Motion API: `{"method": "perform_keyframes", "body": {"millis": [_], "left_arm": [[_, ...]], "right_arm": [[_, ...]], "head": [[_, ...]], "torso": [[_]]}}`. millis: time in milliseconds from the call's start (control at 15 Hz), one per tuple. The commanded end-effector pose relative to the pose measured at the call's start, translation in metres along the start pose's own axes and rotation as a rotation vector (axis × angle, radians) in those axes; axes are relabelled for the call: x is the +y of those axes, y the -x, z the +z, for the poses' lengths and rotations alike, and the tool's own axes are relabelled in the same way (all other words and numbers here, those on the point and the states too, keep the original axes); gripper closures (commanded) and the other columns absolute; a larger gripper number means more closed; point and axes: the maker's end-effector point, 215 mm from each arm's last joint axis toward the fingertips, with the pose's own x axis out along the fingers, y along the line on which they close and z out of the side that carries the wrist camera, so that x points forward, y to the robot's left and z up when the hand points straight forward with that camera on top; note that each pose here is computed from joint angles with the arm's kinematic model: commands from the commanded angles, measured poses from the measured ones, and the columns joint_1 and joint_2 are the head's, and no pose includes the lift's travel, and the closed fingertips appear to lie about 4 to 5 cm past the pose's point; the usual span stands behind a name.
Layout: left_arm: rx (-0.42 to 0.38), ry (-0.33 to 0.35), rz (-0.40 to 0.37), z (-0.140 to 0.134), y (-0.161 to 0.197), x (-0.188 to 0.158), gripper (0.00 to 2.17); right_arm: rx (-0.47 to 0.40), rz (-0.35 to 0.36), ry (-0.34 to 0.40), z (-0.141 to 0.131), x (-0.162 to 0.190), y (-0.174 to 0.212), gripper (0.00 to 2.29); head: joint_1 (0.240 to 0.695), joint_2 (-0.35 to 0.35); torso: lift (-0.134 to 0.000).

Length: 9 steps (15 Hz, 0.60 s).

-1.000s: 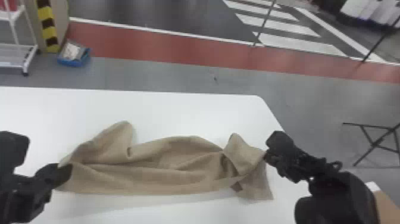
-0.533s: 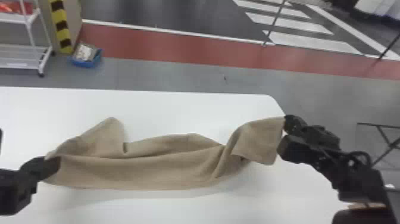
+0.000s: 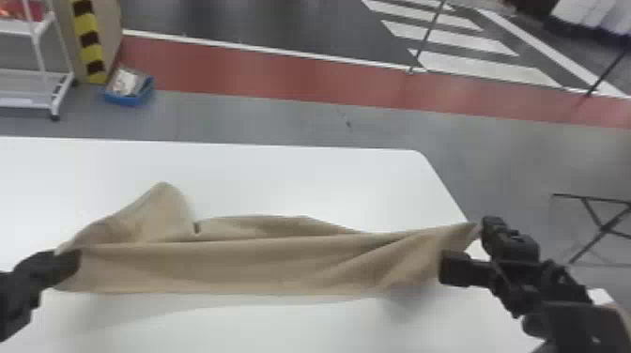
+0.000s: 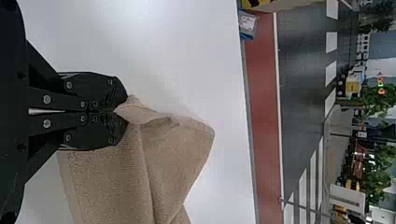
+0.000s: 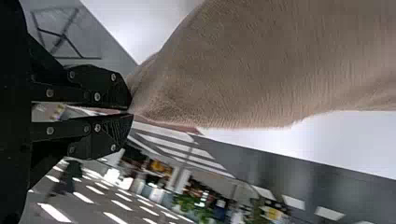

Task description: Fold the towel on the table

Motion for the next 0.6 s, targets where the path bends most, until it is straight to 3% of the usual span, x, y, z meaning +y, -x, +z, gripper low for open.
{"method": "perform_keyframes", "body": {"millis": [0, 333, 533], "left_arm": [[-0.001, 0.000, -0.001, 0.001, -0.001, -0.001, 1.42], [0.012, -0.003, -0.010, -0.004, -0.004, -0.006, 1.42], [0.026, 0.003, -0.007, -0.009, -0.004, -0.006, 1.42]], "right_arm": [[0.100, 0.033, -0.115, -0.038, 0.003, 0.007, 0.01], [0.037, 0.108, -0.164, -0.023, 0.007, 0.040, 0.10], [0.014, 0.179, -0.146, -0.015, 0.024, 0.047, 0.17]], "head": [[0.695, -0.350], [0.695, -0.350], [0.695, -0.350]], "torso": [[-0.124], [-0.124], [-0.124]]}}
